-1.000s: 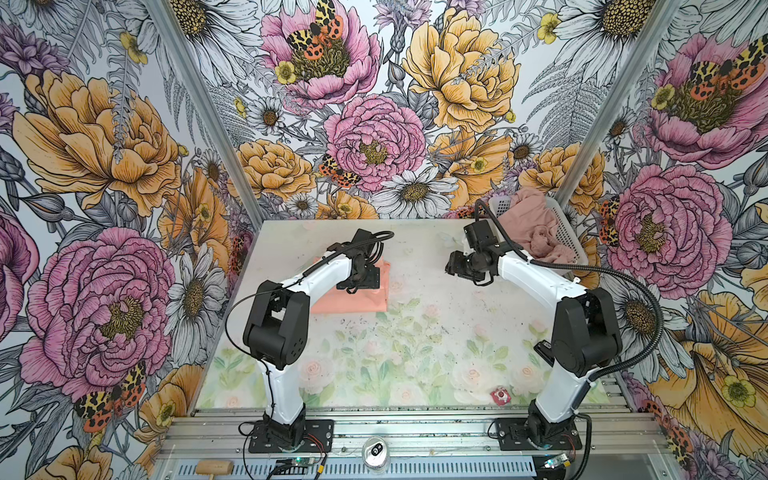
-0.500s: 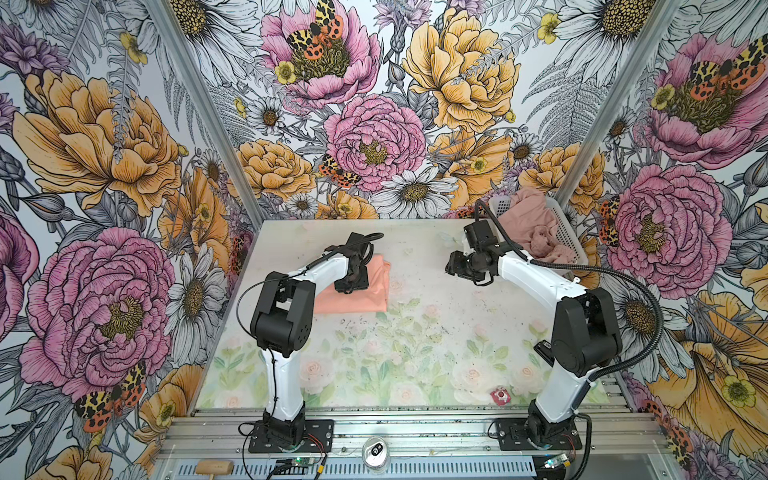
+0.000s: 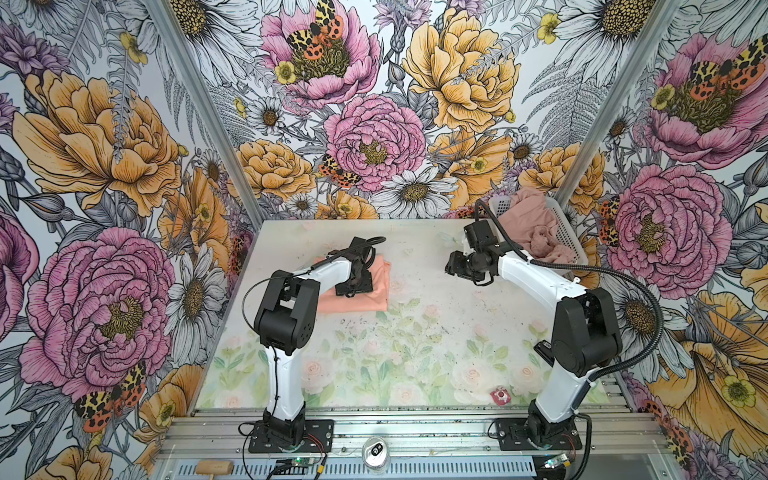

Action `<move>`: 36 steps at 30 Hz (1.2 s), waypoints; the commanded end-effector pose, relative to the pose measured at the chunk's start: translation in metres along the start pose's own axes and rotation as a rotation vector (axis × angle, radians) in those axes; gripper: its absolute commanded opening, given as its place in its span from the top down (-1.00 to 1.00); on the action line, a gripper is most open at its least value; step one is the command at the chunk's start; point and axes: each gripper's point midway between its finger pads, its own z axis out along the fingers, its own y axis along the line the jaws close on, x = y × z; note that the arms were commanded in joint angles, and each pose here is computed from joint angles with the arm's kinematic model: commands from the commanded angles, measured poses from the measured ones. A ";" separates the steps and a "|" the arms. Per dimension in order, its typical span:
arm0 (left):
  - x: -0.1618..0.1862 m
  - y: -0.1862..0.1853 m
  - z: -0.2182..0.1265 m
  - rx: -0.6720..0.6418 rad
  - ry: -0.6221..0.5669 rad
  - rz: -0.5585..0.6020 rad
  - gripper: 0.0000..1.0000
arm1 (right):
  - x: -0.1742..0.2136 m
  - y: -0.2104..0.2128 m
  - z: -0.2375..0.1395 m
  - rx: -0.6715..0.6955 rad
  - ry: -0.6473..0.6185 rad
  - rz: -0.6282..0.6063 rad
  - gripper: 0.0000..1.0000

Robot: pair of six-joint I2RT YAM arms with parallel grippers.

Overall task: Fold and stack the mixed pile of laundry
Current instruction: 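Drag the folded pink shirt toward the table's near corner with the left gripper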

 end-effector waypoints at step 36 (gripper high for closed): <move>0.069 0.186 -0.039 -0.253 0.225 -0.147 -0.56 | -0.011 0.022 -0.020 -0.085 -0.052 -0.015 -0.15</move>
